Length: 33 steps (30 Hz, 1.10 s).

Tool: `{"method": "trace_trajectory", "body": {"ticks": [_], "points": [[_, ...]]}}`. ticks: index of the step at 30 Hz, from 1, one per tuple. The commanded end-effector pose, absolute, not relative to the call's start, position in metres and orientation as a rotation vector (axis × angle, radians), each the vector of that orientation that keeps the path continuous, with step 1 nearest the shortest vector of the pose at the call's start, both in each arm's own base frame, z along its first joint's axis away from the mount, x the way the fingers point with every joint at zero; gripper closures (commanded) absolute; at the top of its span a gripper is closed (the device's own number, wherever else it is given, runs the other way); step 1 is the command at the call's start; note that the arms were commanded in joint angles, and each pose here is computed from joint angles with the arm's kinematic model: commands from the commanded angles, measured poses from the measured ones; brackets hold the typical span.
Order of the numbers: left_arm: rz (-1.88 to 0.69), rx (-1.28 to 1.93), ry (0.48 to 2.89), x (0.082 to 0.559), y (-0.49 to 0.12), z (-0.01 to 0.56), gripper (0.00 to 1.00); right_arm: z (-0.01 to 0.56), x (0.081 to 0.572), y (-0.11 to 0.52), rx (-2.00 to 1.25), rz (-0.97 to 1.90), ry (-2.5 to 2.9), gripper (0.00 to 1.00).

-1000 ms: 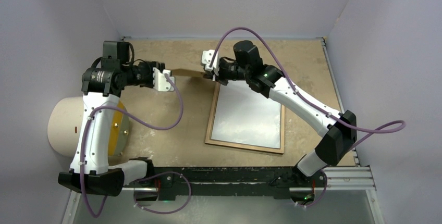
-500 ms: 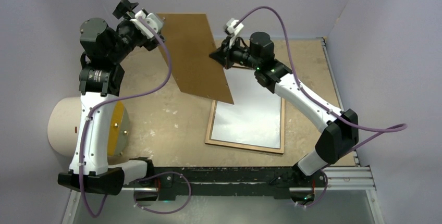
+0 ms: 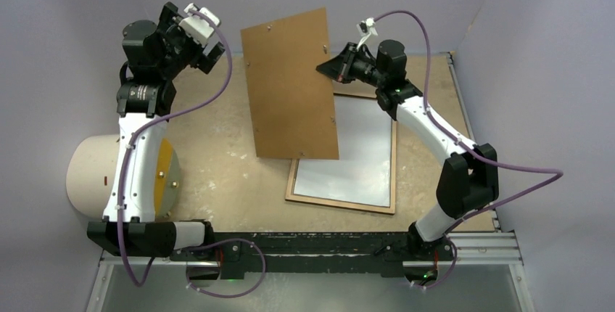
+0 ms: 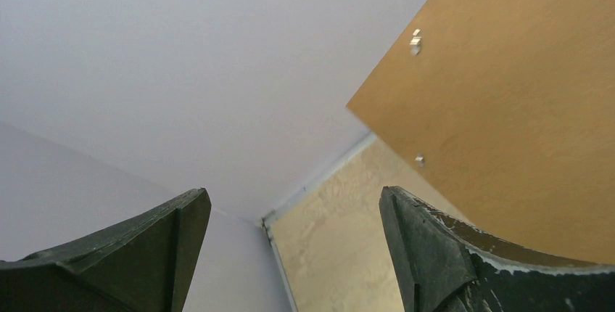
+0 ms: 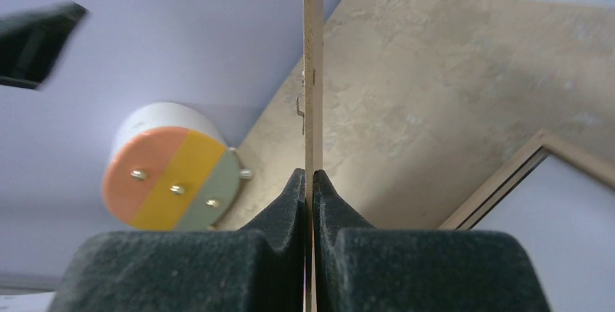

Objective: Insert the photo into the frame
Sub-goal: Turn over the photo frame item on the photo frame.

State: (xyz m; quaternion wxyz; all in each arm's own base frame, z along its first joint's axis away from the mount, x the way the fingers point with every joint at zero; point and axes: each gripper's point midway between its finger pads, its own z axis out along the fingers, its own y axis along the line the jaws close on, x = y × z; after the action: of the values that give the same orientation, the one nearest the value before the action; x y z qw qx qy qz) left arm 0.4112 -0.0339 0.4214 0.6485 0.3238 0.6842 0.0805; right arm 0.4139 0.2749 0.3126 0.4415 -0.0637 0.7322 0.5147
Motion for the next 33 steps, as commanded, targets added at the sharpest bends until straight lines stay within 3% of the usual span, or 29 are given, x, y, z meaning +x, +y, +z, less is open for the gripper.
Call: {"method": "trace_trajectory", "body": {"ticks": [1, 7, 16, 33], "points": [[0.116, 0.725, 1.77, 0.415, -0.021, 0.345, 0.05, 0.356, 0.396, 0.245, 0.0, 1.559, 1.723, 1.0], [0.053, 0.768, 1.871, 0.419, -0.025, 0.281, 0.04, 0.315, 0.385, 0.187, 0.252, 1.648, 1.915, 1.0], [-0.153, 0.842, 1.979, 0.436, -0.052, 0.201, 0.02, 0.293, 0.362, 0.094, 0.402, 1.347, 2.047, 1.0], [-0.226, 0.951, 1.992, 0.424, -0.075, 0.169, 0.0, 0.225, 0.363, 0.083, 0.396, 1.33, 2.209, 1.0]]}}
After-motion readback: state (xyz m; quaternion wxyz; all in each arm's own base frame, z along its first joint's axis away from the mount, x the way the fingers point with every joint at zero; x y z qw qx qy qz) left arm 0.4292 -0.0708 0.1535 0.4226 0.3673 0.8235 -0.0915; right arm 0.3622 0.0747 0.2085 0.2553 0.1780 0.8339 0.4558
